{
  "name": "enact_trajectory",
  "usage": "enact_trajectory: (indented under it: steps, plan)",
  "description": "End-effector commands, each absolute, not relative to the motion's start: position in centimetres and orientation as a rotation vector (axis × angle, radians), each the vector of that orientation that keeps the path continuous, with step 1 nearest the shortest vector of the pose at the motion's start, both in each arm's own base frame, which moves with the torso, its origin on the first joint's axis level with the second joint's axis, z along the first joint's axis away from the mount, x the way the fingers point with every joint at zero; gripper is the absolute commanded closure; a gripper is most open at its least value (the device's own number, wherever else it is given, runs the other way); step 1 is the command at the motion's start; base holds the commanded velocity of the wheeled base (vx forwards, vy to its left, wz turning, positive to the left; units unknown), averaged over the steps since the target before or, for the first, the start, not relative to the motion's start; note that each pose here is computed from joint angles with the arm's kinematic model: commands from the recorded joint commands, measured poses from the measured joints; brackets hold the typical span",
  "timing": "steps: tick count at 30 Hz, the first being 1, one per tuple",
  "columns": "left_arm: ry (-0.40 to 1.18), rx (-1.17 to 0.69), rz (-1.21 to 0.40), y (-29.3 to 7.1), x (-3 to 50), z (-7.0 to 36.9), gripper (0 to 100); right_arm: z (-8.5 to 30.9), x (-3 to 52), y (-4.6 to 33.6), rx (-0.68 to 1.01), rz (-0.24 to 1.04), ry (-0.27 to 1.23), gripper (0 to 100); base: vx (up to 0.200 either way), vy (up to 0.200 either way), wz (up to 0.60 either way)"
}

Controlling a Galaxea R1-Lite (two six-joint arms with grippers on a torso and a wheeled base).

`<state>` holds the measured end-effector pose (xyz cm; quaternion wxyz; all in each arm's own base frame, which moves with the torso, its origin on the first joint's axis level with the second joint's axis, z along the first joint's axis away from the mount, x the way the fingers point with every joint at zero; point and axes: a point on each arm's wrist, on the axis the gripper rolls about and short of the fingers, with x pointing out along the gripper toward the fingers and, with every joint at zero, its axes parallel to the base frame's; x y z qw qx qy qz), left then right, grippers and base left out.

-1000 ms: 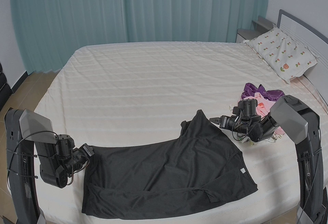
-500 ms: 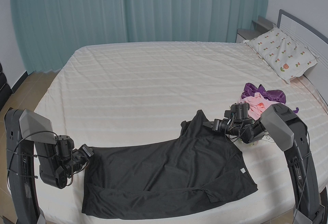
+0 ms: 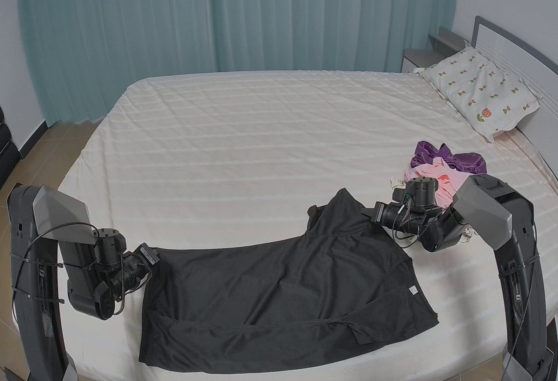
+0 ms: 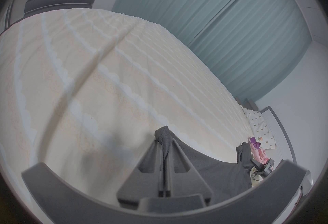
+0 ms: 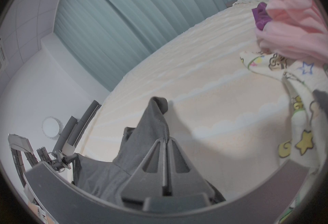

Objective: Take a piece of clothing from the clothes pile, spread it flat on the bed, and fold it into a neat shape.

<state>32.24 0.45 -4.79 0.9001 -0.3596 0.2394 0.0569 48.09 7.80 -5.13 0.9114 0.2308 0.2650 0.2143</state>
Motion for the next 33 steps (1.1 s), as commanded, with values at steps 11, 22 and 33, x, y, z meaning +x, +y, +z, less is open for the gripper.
enact_trajectory:
  steps: [11,22,33]
  plan:
    - [0.402,-0.741,0.104,0.9,32.6,-3.2,100,-1.3,46.6,6.2,0.539,0.417,0.398,100,0.000,0.000,0.00]
    - [0.387,-0.732,0.101,1.0,32.4,-3.1,100,-0.1,45.2,5.7,0.537,0.376,0.378,100,0.000,0.000,0.00]
    - [0.391,-0.724,0.102,1.1,32.0,-2.9,100,1.1,44.2,6.0,0.535,0.358,0.401,100,0.000,0.000,0.00]
